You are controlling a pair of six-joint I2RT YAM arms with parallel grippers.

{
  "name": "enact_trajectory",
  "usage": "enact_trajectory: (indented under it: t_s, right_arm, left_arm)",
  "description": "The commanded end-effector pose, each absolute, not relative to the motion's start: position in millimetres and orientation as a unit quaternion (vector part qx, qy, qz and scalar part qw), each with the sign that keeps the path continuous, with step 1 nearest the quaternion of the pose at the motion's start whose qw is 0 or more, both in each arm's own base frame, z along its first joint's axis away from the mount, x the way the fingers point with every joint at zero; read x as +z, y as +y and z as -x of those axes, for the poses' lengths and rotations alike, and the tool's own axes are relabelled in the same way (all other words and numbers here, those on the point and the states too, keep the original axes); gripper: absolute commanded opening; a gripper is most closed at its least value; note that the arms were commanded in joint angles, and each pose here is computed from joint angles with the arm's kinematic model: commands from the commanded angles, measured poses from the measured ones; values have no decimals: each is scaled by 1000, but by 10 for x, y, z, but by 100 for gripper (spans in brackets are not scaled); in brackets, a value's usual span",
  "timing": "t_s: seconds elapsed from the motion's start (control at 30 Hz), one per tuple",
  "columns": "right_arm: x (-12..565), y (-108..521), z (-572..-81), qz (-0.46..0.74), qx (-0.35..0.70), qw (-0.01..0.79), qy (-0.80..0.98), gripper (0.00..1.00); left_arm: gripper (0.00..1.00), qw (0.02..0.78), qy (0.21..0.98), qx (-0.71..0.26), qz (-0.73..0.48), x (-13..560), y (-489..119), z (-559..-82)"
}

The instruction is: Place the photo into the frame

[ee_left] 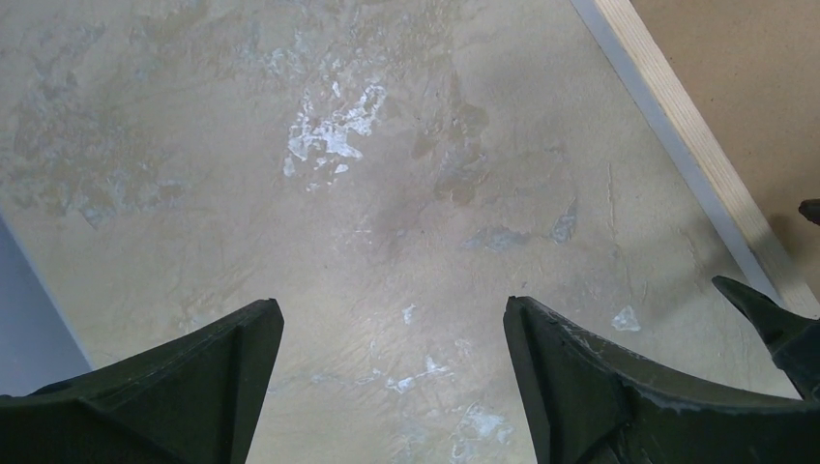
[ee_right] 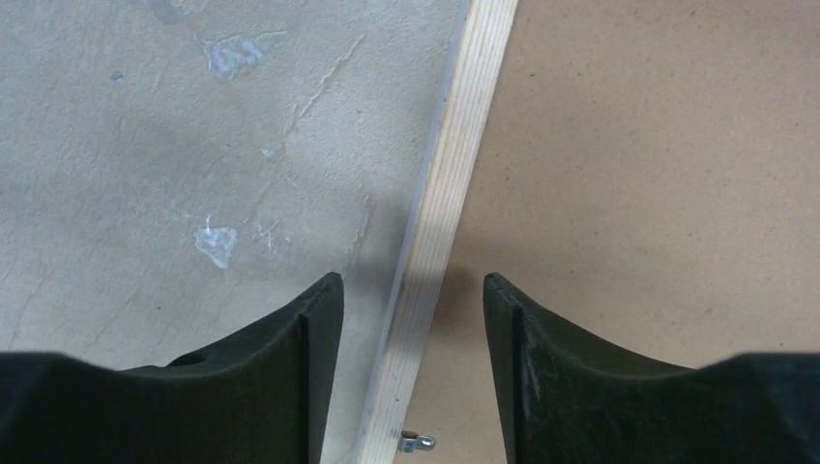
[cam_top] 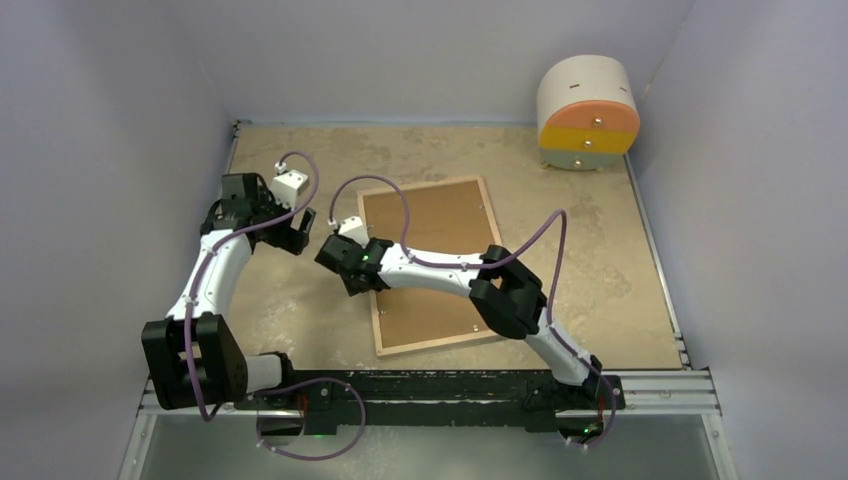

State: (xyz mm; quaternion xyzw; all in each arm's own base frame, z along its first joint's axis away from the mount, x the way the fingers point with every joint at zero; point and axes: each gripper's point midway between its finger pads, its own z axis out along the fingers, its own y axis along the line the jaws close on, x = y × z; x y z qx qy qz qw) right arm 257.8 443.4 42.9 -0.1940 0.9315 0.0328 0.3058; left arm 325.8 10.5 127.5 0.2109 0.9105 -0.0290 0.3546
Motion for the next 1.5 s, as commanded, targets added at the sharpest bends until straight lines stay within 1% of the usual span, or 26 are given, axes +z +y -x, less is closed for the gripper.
enact_trajectory:
  t_s: [0.0, 0.2, 0.37, 0.4, 0.53, 0.6, 0.73, 0.87, 1.0, 1.2, 1.3, 1.37, 1.47]
  right_arm:
    - [435, 4377, -2645, 186, -2, 318, 929, 56]
    - [376, 4401, -2670, 186, -11, 320, 929, 51]
    - [354, 4440, -2695, 188, -11, 322, 928, 43]
    - [359, 4454, -2702, 188, -9, 324, 927, 39]
    - [398, 4527, -2743, 184, -4, 331, 926, 8]
    - [433, 4570, -2746, 181, -2, 329, 927, 1]
    - [649, 4741, -2725, 171, 31, 336, 926, 0]
    - [1112, 5007, -2656, 148, 124, 340, 920, 0]
    - [1702, 5236, -2586, 125, 218, 346, 904, 0]
    - [2595, 5448, -2404, 110, 342, 337, 871, 0]
    - [3083, 5451, -2369, 90, 403, 337, 846, 0]
    - [3404, 5417, -2360, 76, 450, 336, 824, 0]
    - [3858, 5272, -2396, 46, 519, 330, 787, 0]
  left_arm:
    - [91, 368, 906, -35, -204, 1286, 89, -3298]
    - [91, 367, 906, -37, -210, 1266, 78, -3273]
    - [91, 357, 910, -46, -207, 1202, 59, -3259]
    - [91, 351, 913, -48, -201, 1168, 60, -3248]
    - [91, 325, 923, -74, -193, 1072, -1, -3165]
    - [92, 325, 923, -77, -192, 1081, -4, -3131]
    - [94, 331, 920, -87, -192, 1151, -23, -3074]
    - [95, 328, 915, -143, -186, 1286, -79, -3002]
    - [95, 333, 915, -147, -172, 1421, 73, -3007]
    - [97, 371, 908, -116, -157, 1821, 601, -3005]
    - [97, 361, 913, -112, -151, 1871, 793, -2967]
    - [97, 357, 913, -127, -154, 1901, 786, -2938]
    - [97, 367, 899, -168, -170, 1981, 602, -2869]
